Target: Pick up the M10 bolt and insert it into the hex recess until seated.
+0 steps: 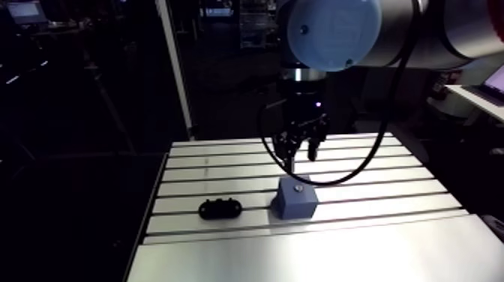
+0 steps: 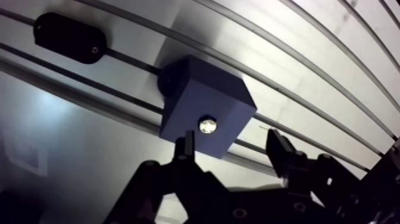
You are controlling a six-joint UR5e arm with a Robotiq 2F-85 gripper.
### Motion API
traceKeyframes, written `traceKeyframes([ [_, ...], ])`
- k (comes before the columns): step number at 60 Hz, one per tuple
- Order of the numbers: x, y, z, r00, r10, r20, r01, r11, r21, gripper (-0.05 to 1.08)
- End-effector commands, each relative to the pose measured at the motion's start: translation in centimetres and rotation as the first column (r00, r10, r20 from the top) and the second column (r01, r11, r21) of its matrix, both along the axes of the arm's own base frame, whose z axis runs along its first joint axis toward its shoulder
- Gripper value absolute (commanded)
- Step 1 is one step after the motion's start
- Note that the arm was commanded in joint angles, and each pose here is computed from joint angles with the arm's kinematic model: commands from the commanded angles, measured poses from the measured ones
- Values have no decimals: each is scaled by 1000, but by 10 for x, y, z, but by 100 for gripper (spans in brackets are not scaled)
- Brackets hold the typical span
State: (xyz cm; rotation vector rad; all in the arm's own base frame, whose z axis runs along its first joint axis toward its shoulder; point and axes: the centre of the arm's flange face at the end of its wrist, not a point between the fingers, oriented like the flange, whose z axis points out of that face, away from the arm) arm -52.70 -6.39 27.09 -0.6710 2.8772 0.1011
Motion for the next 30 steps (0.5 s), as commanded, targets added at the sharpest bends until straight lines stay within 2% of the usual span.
traceKeyframes([
  [1,0,0,2,996,-80,-28,80,997,13,103],
  [8,0,1,1,994,-102,-36,103,995,12,107],
  [16,1,3,0,975,-215,-54,216,976,26,108],
  [30,6,1,8,950,-301,-78,305,952,34,108],
])
